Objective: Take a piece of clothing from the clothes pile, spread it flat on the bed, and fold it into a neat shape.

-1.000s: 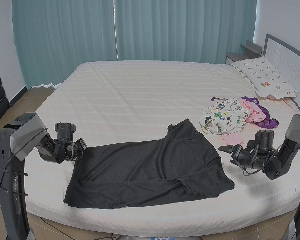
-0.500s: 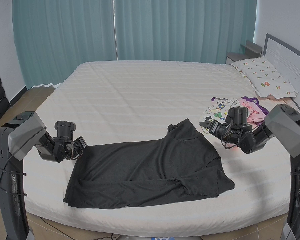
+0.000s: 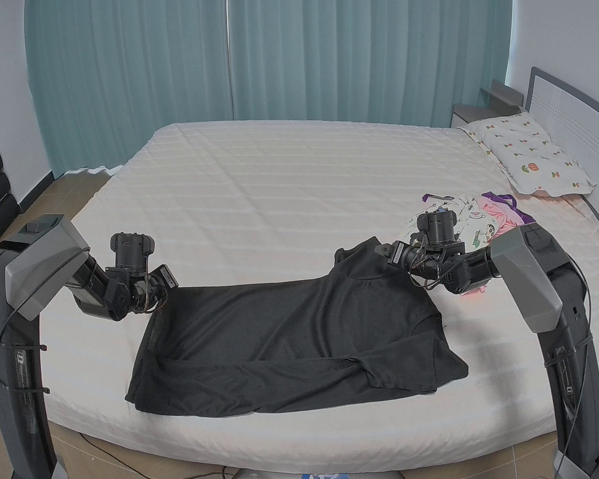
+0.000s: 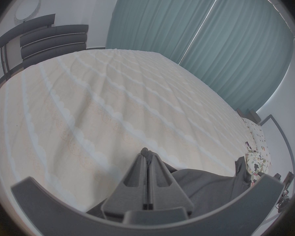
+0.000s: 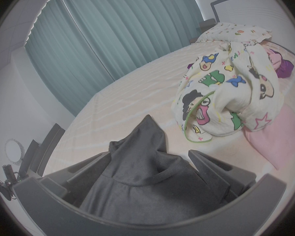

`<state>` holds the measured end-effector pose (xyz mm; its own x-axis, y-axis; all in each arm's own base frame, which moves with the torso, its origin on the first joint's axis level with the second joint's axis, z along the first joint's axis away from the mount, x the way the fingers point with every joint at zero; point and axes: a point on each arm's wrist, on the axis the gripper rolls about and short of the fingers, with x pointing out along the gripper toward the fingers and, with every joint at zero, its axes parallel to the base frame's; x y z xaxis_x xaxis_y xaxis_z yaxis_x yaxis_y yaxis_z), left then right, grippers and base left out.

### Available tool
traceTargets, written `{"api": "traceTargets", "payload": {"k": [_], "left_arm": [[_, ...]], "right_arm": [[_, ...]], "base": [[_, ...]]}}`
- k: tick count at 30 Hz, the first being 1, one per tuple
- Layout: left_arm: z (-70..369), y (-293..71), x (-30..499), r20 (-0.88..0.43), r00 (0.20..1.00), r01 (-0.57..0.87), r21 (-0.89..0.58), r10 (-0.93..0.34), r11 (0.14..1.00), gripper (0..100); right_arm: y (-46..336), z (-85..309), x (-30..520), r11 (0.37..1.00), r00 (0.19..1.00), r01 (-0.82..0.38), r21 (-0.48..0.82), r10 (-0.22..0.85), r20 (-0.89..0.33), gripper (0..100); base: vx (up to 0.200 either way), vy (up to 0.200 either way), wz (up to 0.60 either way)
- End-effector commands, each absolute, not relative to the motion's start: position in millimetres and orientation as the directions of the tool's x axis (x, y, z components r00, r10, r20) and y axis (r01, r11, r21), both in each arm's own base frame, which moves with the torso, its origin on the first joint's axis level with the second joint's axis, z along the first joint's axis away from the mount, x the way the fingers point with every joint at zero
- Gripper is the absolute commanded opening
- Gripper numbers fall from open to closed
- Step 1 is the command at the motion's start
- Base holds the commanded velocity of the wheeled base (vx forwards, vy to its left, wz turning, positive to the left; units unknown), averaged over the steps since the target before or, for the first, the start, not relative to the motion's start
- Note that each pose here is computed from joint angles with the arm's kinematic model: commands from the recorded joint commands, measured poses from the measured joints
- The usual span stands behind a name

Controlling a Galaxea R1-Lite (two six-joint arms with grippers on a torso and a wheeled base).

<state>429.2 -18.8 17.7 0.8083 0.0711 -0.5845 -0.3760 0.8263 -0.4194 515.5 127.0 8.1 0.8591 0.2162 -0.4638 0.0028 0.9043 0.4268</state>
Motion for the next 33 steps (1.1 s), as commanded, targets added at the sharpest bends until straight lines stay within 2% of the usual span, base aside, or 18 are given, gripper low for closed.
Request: {"api": "traceTargets", "payload": {"k": [1,17,18,33], "left_arm": [[23,-20,426,-0.578,0.813,-0.372,-0.422,0.071,0.827,0],[24,-20,427,-0.577,0.814,-0.372,-0.424,0.071,0.826,0],[24,-20,427,-0.577,0.814,-0.372,-0.424,0.071,0.826,0],[28,-11,429,-0.561,0.823,-0.382,-0.43,0.09,0.818,0]], "right_arm": [[129,-15,525,0.907,0.85,0.015,0.42,0.21,-0.484,100],[130,-18,530,0.906,0.846,0.02,0.422,0.209,-0.49,100],[130,-18,530,0.906,0.846,0.02,0.422,0.209,-0.49,0],[115,1,529,0.882,0.866,0.095,0.462,0.156,-0.475,0]], "base": [[0.0,0.0,0.0],[0.0,0.0,0.0],[0.0,0.0,0.0],[0.0,0.0,0.0]]}}
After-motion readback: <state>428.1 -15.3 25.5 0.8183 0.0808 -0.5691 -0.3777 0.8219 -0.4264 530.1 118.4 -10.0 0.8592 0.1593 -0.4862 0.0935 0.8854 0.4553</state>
